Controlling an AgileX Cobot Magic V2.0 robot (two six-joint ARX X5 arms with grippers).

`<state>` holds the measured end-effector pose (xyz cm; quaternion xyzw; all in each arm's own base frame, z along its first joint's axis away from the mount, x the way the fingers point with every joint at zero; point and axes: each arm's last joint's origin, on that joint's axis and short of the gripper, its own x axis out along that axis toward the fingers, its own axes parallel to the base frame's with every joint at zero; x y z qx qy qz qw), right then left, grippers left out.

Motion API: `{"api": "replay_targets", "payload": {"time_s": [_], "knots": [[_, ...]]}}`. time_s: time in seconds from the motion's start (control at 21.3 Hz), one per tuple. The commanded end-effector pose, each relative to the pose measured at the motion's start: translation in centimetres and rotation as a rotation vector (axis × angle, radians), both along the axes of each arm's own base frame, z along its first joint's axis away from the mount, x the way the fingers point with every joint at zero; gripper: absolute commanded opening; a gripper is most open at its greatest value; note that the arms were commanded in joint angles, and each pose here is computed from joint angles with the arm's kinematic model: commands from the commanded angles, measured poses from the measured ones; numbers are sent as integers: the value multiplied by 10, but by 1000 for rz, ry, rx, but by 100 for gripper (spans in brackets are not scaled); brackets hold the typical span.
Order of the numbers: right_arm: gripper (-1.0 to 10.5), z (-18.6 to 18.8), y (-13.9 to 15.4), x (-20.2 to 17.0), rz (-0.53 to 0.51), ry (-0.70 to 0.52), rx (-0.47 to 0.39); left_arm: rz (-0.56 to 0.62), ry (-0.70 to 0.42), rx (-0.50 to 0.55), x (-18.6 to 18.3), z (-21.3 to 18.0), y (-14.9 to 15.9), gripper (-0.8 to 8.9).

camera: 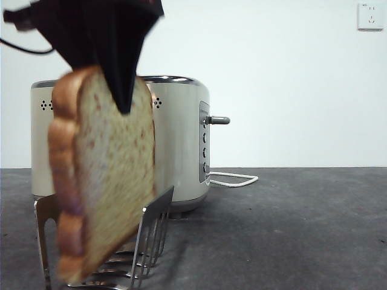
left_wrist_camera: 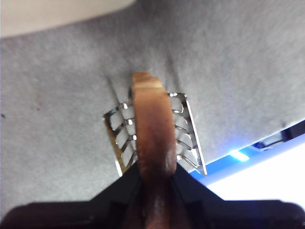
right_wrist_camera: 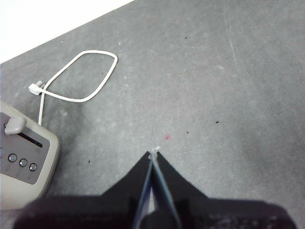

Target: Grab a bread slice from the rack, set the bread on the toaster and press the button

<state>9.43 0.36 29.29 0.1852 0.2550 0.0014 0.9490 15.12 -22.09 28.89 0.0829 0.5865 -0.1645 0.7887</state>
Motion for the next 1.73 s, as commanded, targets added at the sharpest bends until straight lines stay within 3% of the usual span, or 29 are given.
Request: {"api": "replay_targets", "payload": {"time_s": [0.05,0.33,0.52,0.8,0.94,1.03,1.17,1.31,1.45,1.73], "knots": [[-3,2,0,-1,8,-10,-9,-6,-36,-39,-5,13,9,-9],[-3,2,0,0,7,-11,-9,-120,-148,-142,-27,49,32,-9],[-3,2,0,0,5,-15,-10,-396,-302,-159,-45,77,52,-9],[-3,2,0,1,5,-13,-10,-946,-634,4,-67,121,83,-4],[-3,2,0,1,5,-7,-10,-1102,-774,147,-70,135,92,-3],[-3,2,0,1,5,-7,-10,-1140,-859,298,-69,145,96,-4],[-3,2,0,1,5,-7,-9,-1104,-933,525,-63,153,100,-3],[-3,2,0,1,5,-7,-10,-1077,-950,670,-54,155,100,-2],[-3,2,0,1,9,-5,-8,-1147,-922,732,-47,152,98,-3],[-3,1,0,1,9,4,-8,-1172,-871,784,-27,147,92,-3]]}}
